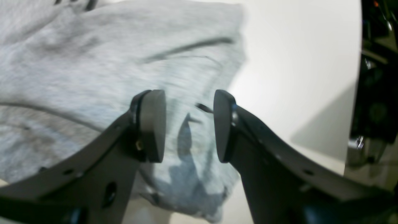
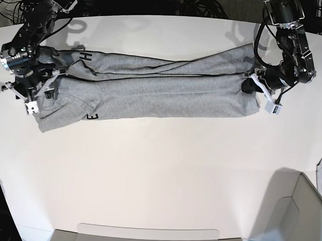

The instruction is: Fold the T-shirt properly

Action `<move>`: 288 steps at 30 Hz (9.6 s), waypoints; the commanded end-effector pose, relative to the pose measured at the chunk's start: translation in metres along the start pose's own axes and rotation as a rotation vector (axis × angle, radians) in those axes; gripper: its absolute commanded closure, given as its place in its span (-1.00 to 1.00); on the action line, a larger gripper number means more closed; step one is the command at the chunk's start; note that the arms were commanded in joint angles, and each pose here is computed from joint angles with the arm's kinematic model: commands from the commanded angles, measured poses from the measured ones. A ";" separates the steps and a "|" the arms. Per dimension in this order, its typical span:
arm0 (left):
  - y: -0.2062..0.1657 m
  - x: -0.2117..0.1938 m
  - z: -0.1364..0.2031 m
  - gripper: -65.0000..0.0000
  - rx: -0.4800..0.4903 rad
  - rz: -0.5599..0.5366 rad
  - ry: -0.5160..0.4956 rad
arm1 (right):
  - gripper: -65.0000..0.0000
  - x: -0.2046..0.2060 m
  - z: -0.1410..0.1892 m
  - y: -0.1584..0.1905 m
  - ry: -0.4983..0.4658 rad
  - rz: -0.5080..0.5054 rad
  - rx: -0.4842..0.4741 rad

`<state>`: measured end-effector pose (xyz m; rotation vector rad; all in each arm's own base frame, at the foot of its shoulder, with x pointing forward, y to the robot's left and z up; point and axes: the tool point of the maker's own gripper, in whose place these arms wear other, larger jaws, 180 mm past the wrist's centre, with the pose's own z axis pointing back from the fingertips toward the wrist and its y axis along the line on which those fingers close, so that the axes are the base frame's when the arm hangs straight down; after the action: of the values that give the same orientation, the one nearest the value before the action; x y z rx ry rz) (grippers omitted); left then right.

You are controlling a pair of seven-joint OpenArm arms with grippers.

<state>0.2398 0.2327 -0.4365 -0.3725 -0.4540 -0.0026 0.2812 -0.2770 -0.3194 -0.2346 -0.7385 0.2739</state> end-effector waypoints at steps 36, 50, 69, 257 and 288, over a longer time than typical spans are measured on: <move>-0.145 0.090 0.016 1.00 -0.093 0.095 -0.156 | 0.23 -0.002 0.015 -0.033 -0.059 -0.094 -0.065; -0.177 0.058 -0.033 1.00 -0.154 0.198 -0.002 | 0.23 -0.003 0.015 -0.032 -0.056 -0.093 -0.064; -0.206 0.106 0.022 0.38 -0.190 0.175 -0.230 | 0.23 -0.004 0.015 -0.032 -0.053 -0.094 -0.063; -0.129 0.036 0.025 0.91 -0.008 0.268 -0.089 | 0.18 0.178 0.013 0.254 -0.126 -0.046 0.353; -0.217 0.068 -0.041 1.00 -0.135 -0.044 -0.053 | 0.96 0.104 -0.078 0.063 0.078 0.168 0.250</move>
<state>0.2911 0.0236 -0.3778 -0.4819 -0.4690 -0.0536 0.3886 -0.1862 -0.3446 -0.0438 -0.5566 0.5151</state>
